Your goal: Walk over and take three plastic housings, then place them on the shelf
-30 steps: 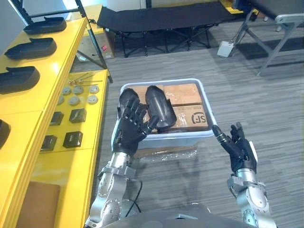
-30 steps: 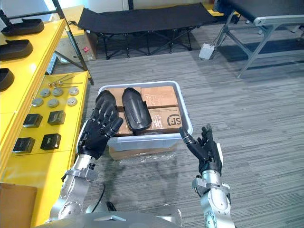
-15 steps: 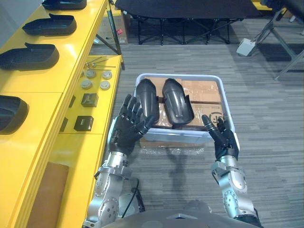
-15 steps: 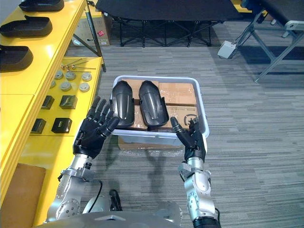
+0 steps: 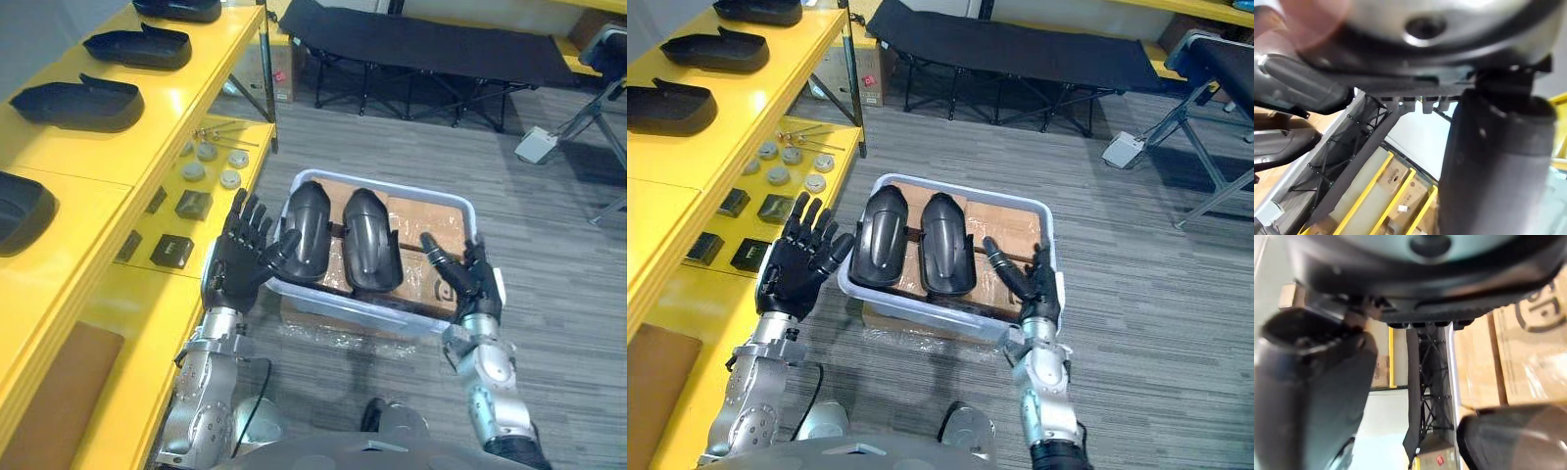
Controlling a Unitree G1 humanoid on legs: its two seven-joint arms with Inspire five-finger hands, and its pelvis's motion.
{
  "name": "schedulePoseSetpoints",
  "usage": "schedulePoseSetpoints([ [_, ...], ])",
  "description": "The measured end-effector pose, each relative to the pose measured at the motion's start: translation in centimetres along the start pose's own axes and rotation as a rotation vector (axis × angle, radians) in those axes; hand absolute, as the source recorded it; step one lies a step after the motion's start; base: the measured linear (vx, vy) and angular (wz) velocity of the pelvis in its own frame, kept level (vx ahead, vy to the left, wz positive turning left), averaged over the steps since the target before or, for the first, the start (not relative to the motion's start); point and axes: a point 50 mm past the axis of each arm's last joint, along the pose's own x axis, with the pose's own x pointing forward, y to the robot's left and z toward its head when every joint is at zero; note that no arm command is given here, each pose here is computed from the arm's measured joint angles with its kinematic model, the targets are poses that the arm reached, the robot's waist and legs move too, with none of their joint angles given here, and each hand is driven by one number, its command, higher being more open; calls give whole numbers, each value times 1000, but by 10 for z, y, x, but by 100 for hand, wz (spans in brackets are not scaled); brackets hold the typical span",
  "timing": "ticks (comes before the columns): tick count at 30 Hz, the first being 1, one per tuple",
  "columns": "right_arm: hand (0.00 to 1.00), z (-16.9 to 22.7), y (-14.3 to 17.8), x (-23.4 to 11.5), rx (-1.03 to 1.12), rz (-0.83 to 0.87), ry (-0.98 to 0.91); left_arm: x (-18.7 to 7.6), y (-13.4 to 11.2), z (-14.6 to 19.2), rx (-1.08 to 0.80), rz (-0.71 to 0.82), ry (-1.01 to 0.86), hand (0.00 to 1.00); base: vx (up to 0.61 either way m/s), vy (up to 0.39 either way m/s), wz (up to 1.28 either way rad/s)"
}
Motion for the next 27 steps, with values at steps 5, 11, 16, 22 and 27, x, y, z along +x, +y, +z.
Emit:
schedulePoseSetpoints([
  [5, 100, -5, -27, -6, -42, -92, 39, 1, -1, -1, -22, 10, -4, 100, 126, -113, 34],
  [11, 100, -3, -40, -5, -129, -153, 44, 1, -3, -14, -27, -40, 50, 100, 40, 99, 36],
  [16, 100, 6, -31, 27, -235, -216, 20, 12, -11, -10, 31, -134, 53, 100, -66, 130, 22],
  [22, 100, 37, -35, 62, -339, -340, -39, 25, -15, 0, 107, -157, 17, 100, -73, 123, 30],
  [27, 100, 78, -37, 91, -430, -400, -98, 25, -15, -1, 112, -154, 19, 100, -66, 41, 7],
])
